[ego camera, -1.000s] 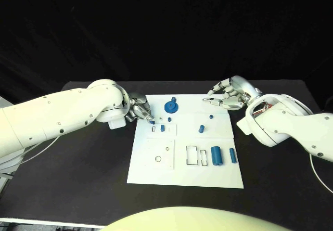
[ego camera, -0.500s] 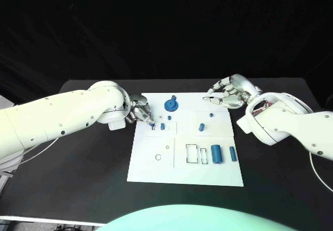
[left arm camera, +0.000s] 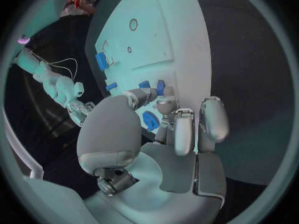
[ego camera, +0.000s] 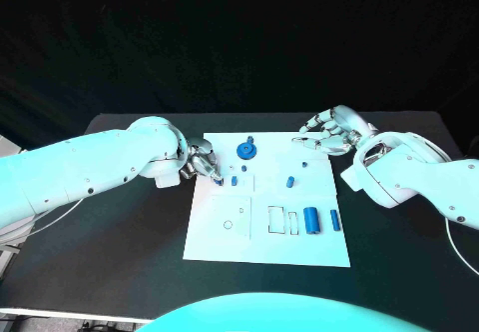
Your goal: Assemble the parts on the task board
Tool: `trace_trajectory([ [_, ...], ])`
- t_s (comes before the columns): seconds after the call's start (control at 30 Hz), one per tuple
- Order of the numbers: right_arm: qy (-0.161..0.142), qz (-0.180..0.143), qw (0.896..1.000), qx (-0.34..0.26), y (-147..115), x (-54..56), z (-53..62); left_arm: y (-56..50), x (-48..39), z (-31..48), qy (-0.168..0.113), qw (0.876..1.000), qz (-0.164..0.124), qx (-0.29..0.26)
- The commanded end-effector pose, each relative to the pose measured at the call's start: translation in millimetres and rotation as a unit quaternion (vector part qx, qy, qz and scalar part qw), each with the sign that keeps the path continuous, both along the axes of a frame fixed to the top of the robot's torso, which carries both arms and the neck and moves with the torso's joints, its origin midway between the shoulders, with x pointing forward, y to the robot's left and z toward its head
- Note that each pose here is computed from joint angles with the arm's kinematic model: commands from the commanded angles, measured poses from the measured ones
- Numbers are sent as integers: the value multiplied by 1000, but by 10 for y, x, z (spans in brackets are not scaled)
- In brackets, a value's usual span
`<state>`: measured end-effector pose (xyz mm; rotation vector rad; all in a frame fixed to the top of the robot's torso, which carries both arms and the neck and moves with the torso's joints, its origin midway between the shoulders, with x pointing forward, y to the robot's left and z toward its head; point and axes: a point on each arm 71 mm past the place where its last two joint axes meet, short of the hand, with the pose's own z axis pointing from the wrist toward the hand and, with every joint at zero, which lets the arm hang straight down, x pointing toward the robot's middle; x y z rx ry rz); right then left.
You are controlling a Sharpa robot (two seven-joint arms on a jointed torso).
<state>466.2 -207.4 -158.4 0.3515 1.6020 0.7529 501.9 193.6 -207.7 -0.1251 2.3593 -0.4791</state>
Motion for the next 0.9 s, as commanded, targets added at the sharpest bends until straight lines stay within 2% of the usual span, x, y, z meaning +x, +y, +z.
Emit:
trace_trajectory([
  [0.03, -4, 6, 1000, 0, 11, -5, 3, -19, -27, -27, 12, 1000, -8, 1],
  [0.47, -4, 5, 1000, 0, 7, -4, 2, -24, -31, -49, 10, 1000, -6, 0],
  [0.9, -3, 5, 1000, 0, 1, -6, -5, -17, -37, -36, -3, 1000, 2, -16],
])
